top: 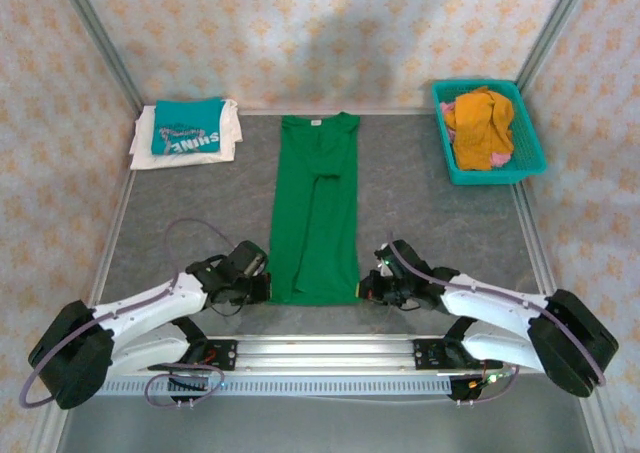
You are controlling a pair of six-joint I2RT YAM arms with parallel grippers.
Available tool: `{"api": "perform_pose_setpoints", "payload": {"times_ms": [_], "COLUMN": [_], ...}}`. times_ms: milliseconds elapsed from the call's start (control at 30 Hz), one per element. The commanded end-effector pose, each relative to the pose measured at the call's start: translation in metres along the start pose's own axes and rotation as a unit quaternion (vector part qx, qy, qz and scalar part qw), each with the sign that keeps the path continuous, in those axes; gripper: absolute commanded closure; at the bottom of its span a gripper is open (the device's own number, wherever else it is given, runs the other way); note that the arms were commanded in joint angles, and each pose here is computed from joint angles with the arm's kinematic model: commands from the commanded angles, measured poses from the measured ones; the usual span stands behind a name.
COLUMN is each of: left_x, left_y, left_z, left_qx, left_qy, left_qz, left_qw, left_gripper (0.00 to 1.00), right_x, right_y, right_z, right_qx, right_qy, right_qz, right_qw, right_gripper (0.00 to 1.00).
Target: Fold and stack the t-shirts
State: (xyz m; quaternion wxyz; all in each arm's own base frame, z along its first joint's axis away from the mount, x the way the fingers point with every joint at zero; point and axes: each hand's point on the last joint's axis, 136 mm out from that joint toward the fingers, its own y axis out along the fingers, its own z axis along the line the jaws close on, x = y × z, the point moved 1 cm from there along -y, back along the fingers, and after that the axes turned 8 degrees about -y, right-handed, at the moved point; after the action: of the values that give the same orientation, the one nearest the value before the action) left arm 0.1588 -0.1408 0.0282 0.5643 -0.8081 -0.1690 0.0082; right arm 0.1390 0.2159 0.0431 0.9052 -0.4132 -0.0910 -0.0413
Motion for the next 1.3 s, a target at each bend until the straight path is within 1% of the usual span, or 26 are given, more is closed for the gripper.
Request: {"api": "perform_pose_setpoints", "payload": {"times_ms": [0,100,167,300,400,467,567,700,767,833,900,1000,1100,1267], "left_x": [-0.001,0.003,0.010,0.032,0.048,0.061,0.088,0.129,0.148,0.170,0.188,0.212,0.229,0.246], "left_y": [-0.004,-0.009,-0.016,-0.031,-0.039,-0.044,-0.054,-0.071,-0.074,-0.077,-0.076,-0.070,-0.059,-0.046], "left_z": [0.012,0.003,-0.004,-0.031,-0.042,-0.045,-0.052,-0.065,-0.073,-0.075,-0.074,-0.074,-0.075,-0.077], "left_qx": [0.020,0.013,0.008,-0.012,-0.001,0.001,-0.005,0.000,-0.002,0.010,0.025,0.037,0.049,0.058], "left_qy": [-0.018,-0.013,-0.005,0.012,0.021,0.010,0.002,0.022,0.030,0.037,0.041,0.048,0.053,0.061], "left_qz": [-0.012,-0.012,-0.024,-0.049,-0.051,-0.048,-0.054,-0.074,-0.082,-0.095,-0.109,-0.121,-0.116,-0.110], "left_qw": [1.000,1.000,1.000,0.999,0.998,0.999,0.999,0.997,0.996,0.995,0.993,0.991,0.991,0.990], "left_gripper": [1.00,1.00,1.00,1.00,1.00,1.00,1.00,1.00,1.00,1.00,1.00,1.00,1.00,1.00], "right_x": [-0.004,0.009,0.021,0.045,0.066,0.081,0.109,0.145,0.164,0.186,0.205,0.232,0.249,0.267], "right_y": [-0.005,-0.009,-0.014,-0.021,-0.030,-0.036,-0.043,-0.045,-0.047,-0.049,-0.052,-0.052,-0.044,-0.031], "right_z": [0.002,0.009,0.011,0.029,0.041,0.041,0.035,0.043,0.045,0.040,0.033,0.034,0.037,0.029], "right_qx": [0.004,-0.003,-0.015,-0.009,-0.013,-0.027,-0.052,-0.066,-0.071,-0.086,-0.104,-0.099,-0.097,-0.100], "right_qy": [-0.006,-0.010,-0.010,-0.018,-0.030,-0.027,-0.014,-0.033,-0.033,-0.025,-0.018,-0.017,-0.027,-0.022], "right_qz": [0.003,-0.020,-0.041,-0.075,-0.096,-0.111,-0.132,-0.140,-0.155,-0.170,-0.187,-0.205,-0.207,-0.202], "right_qw": [1.000,1.000,0.999,0.997,0.995,0.993,0.990,0.987,0.985,0.981,0.977,0.973,0.973,0.974], "right_gripper": [1.00,1.00,1.00,1.00,1.00,1.00,1.00,1.00,1.00,1.00,1.00,1.00,1.00,1.00]}}
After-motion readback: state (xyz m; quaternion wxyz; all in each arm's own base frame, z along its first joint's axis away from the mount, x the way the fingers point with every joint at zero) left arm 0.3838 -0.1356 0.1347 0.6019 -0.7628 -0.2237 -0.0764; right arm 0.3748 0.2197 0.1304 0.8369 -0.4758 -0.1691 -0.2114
